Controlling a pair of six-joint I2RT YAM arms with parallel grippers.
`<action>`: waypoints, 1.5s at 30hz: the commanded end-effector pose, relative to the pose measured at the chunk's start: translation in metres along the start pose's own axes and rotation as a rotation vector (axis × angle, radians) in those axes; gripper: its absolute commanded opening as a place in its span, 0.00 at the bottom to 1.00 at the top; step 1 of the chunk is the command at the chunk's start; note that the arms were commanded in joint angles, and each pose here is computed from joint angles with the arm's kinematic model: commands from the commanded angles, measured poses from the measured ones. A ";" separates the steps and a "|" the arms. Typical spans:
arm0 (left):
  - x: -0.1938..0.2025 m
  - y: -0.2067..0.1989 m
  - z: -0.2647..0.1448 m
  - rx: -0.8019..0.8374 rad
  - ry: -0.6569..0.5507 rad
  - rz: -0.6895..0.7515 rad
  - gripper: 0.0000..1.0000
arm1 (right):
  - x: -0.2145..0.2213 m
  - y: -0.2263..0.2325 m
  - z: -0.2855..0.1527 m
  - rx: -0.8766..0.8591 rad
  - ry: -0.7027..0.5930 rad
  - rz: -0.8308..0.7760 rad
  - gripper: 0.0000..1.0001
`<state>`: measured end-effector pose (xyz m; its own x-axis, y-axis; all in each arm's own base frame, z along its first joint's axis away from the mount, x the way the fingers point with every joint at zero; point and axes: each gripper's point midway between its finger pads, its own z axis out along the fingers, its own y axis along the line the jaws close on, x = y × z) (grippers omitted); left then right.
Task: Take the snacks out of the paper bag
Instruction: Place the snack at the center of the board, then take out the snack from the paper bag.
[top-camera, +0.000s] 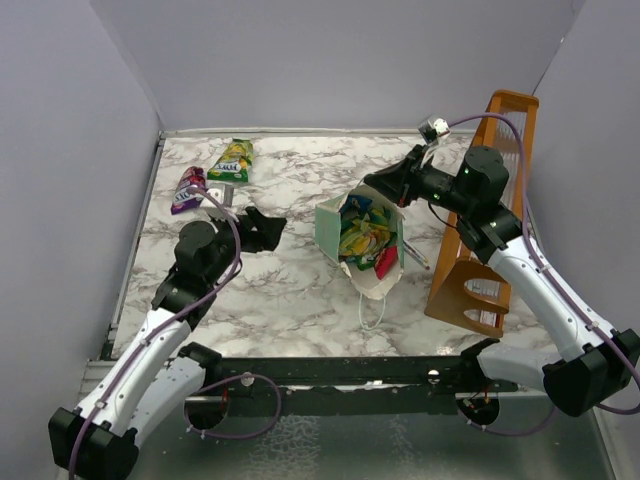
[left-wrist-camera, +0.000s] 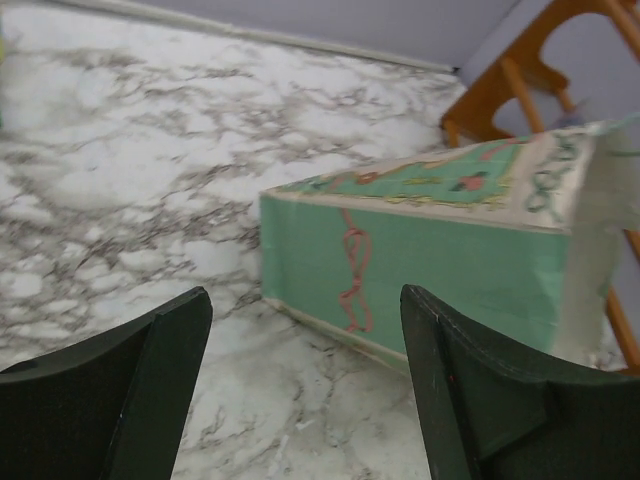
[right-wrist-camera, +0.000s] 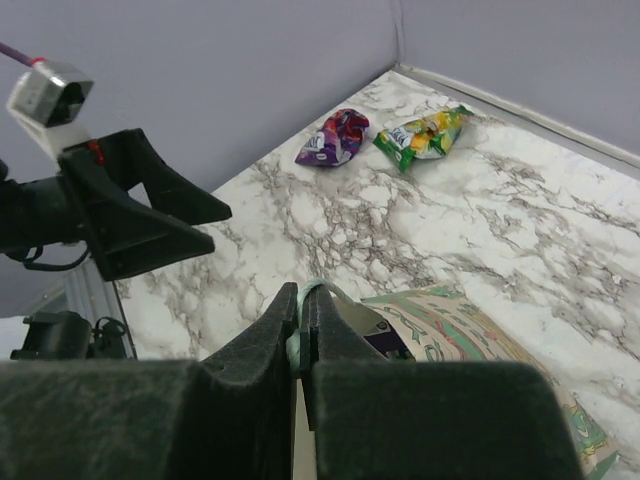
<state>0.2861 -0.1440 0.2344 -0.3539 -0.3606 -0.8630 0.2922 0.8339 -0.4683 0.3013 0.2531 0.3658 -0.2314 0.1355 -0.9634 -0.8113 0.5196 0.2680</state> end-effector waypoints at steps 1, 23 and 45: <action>-0.035 -0.075 -0.015 0.280 -0.090 0.118 0.79 | -0.020 0.011 -0.001 -0.046 -0.061 -0.035 0.01; 0.073 -0.226 -0.012 0.407 0.041 0.819 0.68 | -0.026 0.030 -0.007 -0.130 -0.067 -0.051 0.01; 0.130 -0.171 0.069 0.156 0.070 1.025 0.52 | -0.044 0.048 -0.019 -0.169 -0.117 -0.044 0.01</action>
<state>0.2343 -0.3649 0.1864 0.0837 0.5492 -0.8315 0.6371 0.6121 0.4684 0.2827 0.2614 0.3709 -0.2695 0.1395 -0.9529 -0.8523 0.4261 0.3034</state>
